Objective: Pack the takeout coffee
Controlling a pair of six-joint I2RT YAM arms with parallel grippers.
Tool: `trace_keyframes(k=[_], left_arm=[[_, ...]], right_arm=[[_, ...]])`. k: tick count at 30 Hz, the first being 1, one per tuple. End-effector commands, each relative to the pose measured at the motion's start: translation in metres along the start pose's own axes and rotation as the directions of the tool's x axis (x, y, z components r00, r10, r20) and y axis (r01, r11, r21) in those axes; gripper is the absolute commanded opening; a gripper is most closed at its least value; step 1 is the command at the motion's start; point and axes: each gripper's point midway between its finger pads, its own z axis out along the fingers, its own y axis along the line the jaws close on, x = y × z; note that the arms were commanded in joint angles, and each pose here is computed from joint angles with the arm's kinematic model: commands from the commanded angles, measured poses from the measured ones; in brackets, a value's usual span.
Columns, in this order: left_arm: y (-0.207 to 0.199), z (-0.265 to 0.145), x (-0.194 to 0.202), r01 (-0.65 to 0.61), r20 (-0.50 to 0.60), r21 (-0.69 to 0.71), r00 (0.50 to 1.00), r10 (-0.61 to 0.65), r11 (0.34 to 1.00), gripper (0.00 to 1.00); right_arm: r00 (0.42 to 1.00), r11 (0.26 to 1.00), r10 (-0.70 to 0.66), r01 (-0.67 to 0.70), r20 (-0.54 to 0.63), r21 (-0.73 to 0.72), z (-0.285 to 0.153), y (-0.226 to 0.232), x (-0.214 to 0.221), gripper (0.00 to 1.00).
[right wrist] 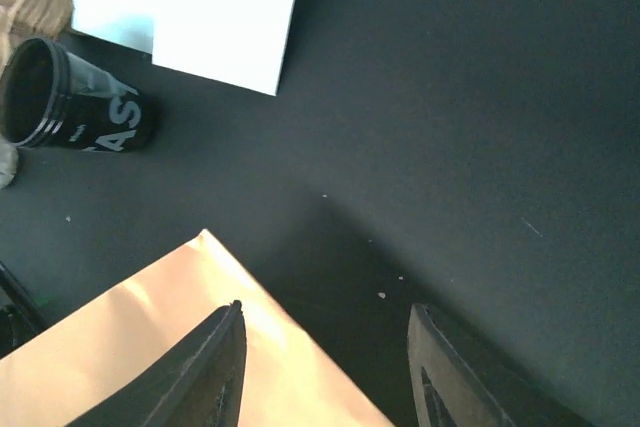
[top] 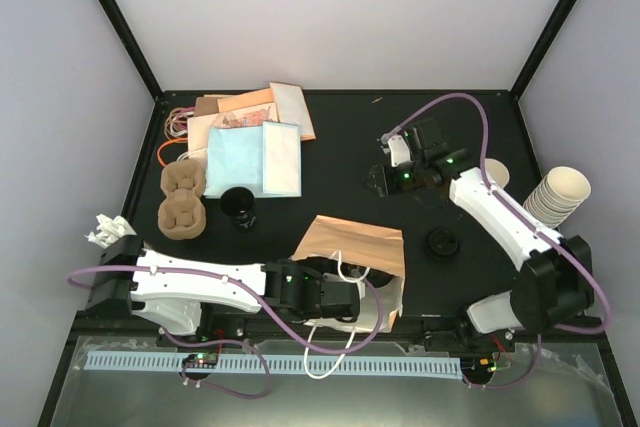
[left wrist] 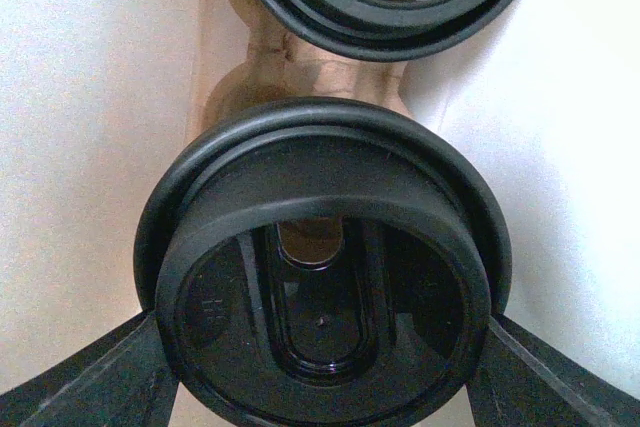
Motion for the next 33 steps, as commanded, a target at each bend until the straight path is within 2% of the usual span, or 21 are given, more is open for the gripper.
trace_keyframes(k=[1, 4, 10, 21, 27, 33], left_arm=[[0.012, -0.007, -0.009, 0.048, 0.052, -0.045, 0.998, -0.046, 0.998, 0.54], [0.013, -0.008, -0.01, 0.05, 0.061, -0.052, 0.997, -0.046, 0.997, 0.54], [0.012, -0.005, -0.008, 0.046, 0.054, -0.057, 0.998, -0.043, 0.997, 0.54], [0.011, -0.001, -0.009, 0.004, 0.044, -0.073, 0.999, -0.001, 0.997, 0.54], [0.009, 0.003, -0.01, -0.025, 0.035, -0.079, 0.999, 0.028, 0.997, 0.54], [0.005, 0.003, -0.01, -0.032, 0.028, -0.047, 0.999, 0.033, 0.998, 0.53]], right_arm=[[0.988, 0.989, 0.146, -0.145, -0.051, 0.013, 0.03, -0.014, 0.005, 0.47], [0.972, 0.983, 0.185, -0.186, -0.148, 0.003, 0.059, -0.019, 0.022, 0.48], [0.943, 0.978, 0.199, -0.209, -0.266, -0.012, 0.102, -0.024, 0.049, 0.48], [0.891, 0.976, 0.132, -0.194, -0.434, -0.101, 0.137, -0.005, 0.099, 0.47], [0.866, 0.968, 0.107, -0.203, -0.488, -0.149, 0.146, 0.003, 0.115, 0.47], [0.894, 0.973, 0.092, -0.174, -0.439, -0.149, 0.138, 0.006, 0.104, 0.46]])
